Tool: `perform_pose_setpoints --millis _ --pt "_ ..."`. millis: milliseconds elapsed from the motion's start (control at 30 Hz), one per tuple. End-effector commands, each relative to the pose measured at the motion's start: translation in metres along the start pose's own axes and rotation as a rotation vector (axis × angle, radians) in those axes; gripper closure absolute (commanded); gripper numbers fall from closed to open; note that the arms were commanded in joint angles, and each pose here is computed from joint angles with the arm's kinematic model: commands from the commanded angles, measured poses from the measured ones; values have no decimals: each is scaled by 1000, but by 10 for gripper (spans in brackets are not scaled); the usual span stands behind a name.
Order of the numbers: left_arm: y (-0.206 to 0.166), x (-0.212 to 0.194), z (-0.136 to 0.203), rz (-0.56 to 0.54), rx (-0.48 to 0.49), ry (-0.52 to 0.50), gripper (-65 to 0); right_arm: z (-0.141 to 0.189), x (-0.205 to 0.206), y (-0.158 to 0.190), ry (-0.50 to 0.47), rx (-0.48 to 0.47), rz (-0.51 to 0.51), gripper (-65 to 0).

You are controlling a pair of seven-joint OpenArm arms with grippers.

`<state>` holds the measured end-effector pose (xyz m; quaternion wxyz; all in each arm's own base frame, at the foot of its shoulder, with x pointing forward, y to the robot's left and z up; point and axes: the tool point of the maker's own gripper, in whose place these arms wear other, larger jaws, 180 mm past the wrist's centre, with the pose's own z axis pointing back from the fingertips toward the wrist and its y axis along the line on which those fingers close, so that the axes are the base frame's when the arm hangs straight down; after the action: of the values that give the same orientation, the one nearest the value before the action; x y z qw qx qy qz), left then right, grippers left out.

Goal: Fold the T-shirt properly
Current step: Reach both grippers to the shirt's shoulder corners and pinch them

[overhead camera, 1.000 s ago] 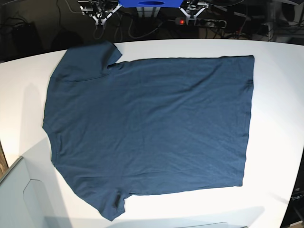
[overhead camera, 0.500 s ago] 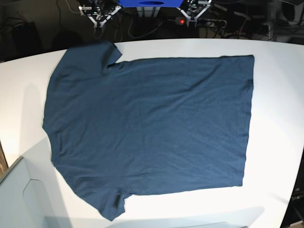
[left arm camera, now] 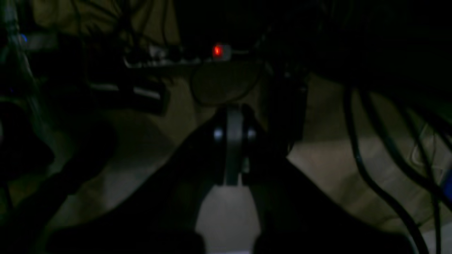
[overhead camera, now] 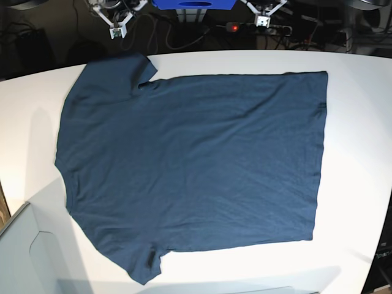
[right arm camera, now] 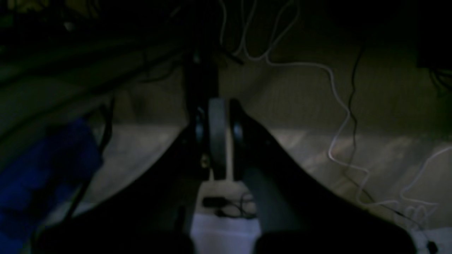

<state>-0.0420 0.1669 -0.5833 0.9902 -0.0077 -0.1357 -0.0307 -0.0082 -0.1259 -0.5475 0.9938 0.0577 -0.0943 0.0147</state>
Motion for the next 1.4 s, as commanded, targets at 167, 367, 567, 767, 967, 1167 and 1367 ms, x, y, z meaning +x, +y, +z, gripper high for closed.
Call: perform_pose_setpoints --millis 167,367,567,767,967,1167,1367 --pt "-1 15 48 -47 -13 -100 0 28 4 0 -54 7 39 0" --pt "-7 48 86 -91 -35 -212 0 53 13 -4 -99 -29 132 0" --pt "-13 68 105 -101 -47 -275 0 80 28 -1 -159 -62 213 0" --pt "-22 90 130 -107 -63 -344 -156 116 55 9 -197 -67 228 -1" --pt "-16 125 164 -110 -36 -451 -252 149 84 20 -262 -61 247 -2" --pt "14 158 183 -125 58 -542 -255 146 92 26 -275 -26 295 -98" --pt "42 178 186 10 76 -606 -257 145 106 28 -310 -21 313 -339"
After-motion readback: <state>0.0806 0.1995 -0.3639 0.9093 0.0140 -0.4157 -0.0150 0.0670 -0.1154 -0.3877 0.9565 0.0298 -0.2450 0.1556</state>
